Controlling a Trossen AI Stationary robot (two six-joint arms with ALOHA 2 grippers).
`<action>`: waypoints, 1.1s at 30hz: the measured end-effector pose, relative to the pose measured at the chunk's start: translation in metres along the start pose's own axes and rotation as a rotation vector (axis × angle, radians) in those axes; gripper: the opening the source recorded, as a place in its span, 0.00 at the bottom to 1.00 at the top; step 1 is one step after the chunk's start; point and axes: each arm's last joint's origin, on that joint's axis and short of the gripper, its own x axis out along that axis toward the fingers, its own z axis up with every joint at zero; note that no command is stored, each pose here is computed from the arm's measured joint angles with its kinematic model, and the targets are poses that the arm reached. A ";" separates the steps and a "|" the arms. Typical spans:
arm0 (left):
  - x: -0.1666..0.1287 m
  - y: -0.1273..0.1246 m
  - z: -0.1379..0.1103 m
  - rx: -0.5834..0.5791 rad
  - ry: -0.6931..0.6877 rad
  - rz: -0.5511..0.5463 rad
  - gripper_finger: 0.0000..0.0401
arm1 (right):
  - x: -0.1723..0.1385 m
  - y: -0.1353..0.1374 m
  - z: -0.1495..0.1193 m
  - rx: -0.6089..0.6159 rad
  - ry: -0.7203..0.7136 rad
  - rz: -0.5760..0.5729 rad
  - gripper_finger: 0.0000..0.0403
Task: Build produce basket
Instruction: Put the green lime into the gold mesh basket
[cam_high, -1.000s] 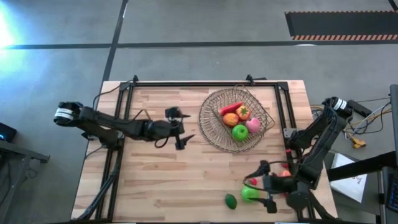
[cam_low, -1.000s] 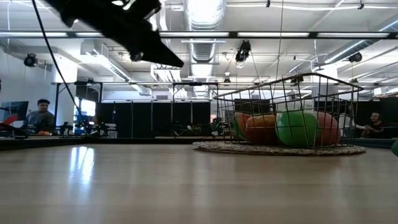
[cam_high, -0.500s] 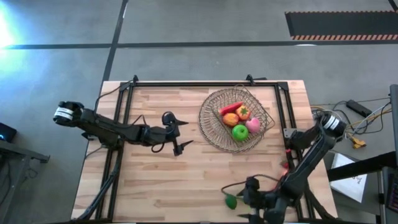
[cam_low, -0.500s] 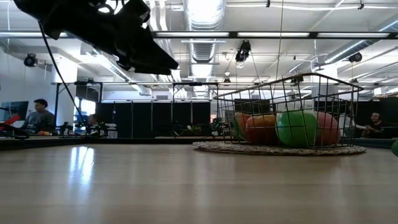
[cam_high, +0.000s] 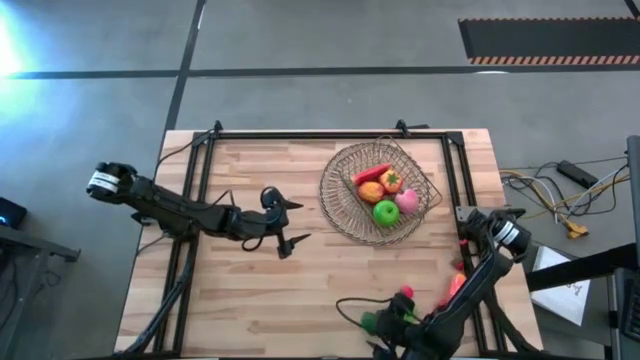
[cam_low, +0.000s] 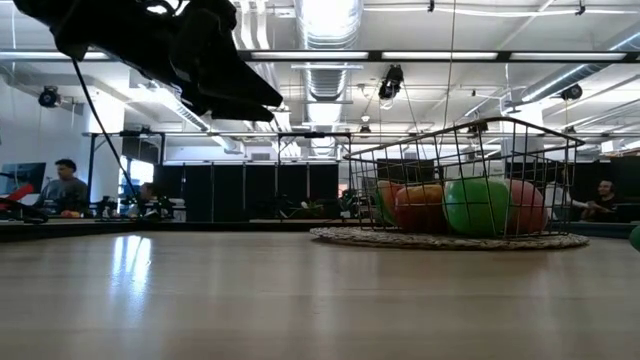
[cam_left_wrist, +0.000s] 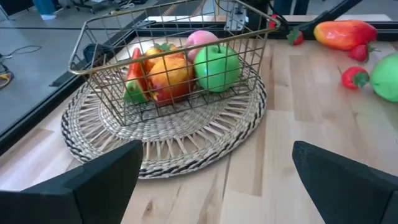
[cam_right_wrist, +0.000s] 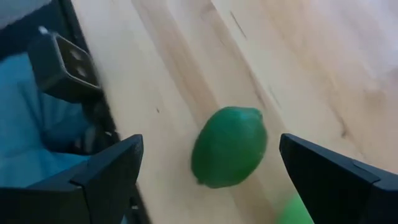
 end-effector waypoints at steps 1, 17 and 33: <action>0.000 -0.001 -0.001 0.001 0.001 -0.002 0.99 | 0.001 0.000 0.002 0.032 0.008 0.000 0.91; -0.001 0.000 -0.011 0.018 0.029 -0.002 0.99 | 0.033 -0.012 0.011 0.080 0.175 -0.064 0.75; -0.001 0.000 -0.011 0.017 0.029 -0.002 0.99 | 0.043 -0.021 0.008 -0.061 0.169 -0.069 0.51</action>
